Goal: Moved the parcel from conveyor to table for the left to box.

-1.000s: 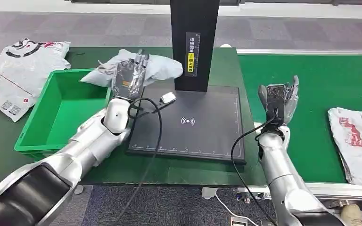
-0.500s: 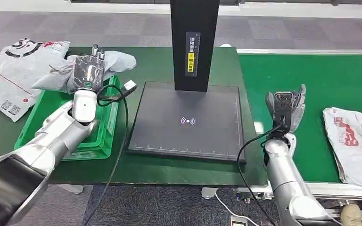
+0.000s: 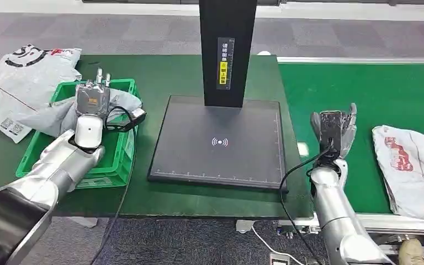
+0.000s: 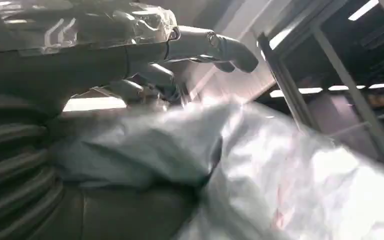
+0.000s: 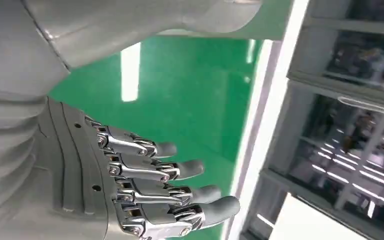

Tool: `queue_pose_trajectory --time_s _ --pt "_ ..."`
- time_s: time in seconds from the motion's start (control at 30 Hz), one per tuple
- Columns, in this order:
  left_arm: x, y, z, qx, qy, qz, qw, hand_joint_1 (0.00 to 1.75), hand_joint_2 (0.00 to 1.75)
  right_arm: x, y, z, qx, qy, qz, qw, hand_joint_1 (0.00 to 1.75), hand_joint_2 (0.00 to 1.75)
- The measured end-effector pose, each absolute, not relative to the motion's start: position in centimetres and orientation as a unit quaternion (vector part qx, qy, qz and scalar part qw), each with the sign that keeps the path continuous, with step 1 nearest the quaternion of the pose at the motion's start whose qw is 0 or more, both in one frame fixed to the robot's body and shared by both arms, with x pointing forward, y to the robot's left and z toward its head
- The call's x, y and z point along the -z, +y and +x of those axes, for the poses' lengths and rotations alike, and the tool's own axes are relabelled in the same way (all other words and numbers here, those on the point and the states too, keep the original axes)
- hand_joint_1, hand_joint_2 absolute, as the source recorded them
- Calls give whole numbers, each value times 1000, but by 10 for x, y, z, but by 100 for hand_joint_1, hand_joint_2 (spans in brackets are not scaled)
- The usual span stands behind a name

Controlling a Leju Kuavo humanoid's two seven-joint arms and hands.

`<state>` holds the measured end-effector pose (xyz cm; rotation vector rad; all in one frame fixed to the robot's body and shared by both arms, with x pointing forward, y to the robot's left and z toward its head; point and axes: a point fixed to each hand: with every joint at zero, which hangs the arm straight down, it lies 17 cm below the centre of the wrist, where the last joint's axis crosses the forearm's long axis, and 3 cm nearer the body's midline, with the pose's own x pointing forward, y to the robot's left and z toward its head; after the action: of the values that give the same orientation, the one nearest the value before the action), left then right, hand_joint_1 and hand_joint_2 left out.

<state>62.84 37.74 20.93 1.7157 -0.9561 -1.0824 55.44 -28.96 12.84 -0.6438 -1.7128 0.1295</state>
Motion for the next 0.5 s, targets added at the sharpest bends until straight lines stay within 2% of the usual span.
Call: queue_pose_trajectory --time_s 0.1,0.13,0.33,0.5 --pt "-211 380 626 379 -448 659 471 0 175 -116 -287 551 -71 -730 -275 621 0 175" --pt "-215 383 625 355 -465 654 480 0 0 -113 -286 551 -75 -728 -274 624 0 175" --pt "-234 392 623 287 -520 637 491 0 0 -109 -284 551 -90 -719 -280 630 0 175" --pt "-274 380 627 181 -669 527 492 0 0 -106 -281 551 -101 -716 -280 631 0 175"
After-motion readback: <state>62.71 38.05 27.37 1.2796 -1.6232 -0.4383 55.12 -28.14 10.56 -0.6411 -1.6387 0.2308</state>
